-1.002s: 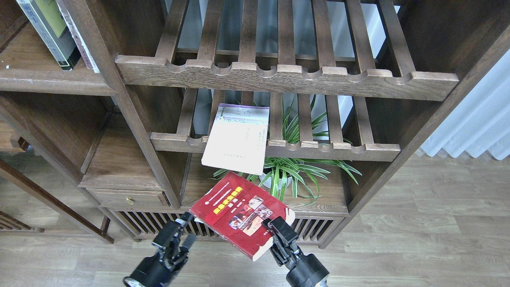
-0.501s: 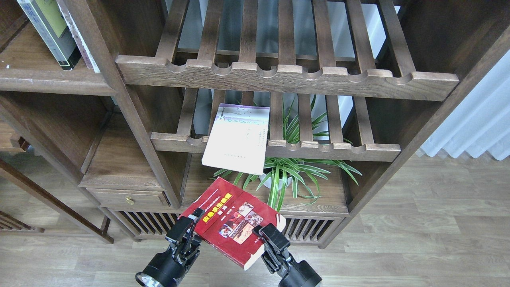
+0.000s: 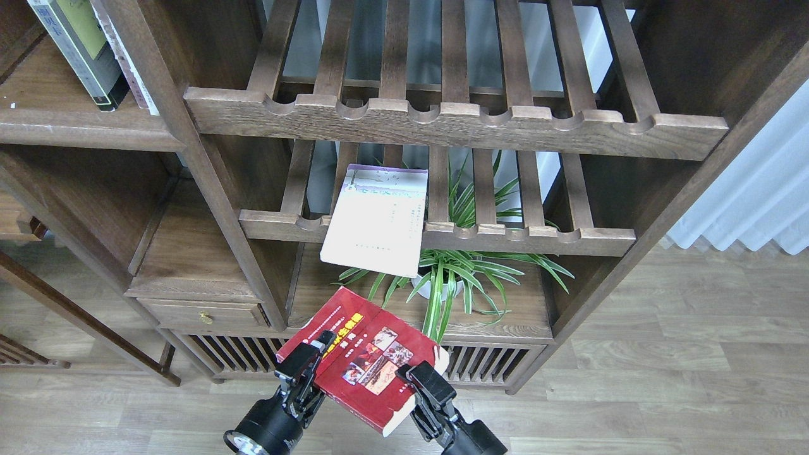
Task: Organize books on shelf
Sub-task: 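Bring the red book to the left gripper and grip it with both, then carry the red book with the left gripper to the side shelf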
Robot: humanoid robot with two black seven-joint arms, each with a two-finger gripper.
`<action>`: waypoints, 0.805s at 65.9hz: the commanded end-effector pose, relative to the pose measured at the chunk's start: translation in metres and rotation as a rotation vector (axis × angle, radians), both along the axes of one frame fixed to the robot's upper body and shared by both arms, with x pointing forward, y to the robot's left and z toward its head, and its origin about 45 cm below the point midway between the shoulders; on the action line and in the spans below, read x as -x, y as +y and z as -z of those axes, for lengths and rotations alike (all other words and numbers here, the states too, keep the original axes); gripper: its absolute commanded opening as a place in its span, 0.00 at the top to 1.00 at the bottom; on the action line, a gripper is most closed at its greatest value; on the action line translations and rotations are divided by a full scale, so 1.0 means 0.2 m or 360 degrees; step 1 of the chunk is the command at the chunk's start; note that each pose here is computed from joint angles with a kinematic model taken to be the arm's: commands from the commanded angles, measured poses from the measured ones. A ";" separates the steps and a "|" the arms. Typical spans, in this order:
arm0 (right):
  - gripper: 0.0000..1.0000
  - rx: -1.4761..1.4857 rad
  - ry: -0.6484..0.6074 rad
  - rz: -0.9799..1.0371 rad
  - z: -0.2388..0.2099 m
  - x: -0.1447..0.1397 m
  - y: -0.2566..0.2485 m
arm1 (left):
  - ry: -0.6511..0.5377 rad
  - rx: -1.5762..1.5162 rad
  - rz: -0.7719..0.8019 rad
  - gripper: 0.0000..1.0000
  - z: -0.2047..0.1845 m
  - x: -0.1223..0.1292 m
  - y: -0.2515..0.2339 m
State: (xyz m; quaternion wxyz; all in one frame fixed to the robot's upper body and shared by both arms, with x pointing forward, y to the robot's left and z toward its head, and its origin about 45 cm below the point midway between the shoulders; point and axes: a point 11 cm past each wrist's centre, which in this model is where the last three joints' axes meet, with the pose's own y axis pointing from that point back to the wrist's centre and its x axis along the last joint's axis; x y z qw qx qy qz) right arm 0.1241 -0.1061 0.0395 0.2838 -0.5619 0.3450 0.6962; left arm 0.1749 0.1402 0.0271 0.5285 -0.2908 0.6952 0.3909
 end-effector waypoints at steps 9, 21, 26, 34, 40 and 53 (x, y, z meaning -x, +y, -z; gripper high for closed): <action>0.86 -0.0001 -0.0011 0.0000 -0.01 -0.02 0.00 | 0.0010 0.0054 -0.0029 0.92 -0.02 -0.02 -0.01; 0.48 -0.0015 -0.0039 -0.0019 -0.03 -0.03 0.02 | -0.0001 0.0059 0.0001 0.93 -0.03 -0.02 -0.02; 0.36 -0.0018 -0.0058 -0.0029 -0.04 -0.04 0.03 | -0.0007 0.0054 0.0013 0.93 -0.03 -0.02 -0.02; 0.17 0.0003 -0.0095 -0.0053 -0.05 -0.05 0.03 | -0.0015 0.0040 0.0059 0.94 -0.03 0.00 0.01; 0.08 0.0007 -0.0105 -0.0054 -0.06 -0.07 0.03 | -0.0004 -0.0056 0.0069 0.94 -0.01 0.03 0.16; 0.03 0.0019 -0.0103 -0.0049 -0.05 -0.07 0.01 | 0.0008 -0.0205 0.0013 0.94 -0.01 0.07 0.41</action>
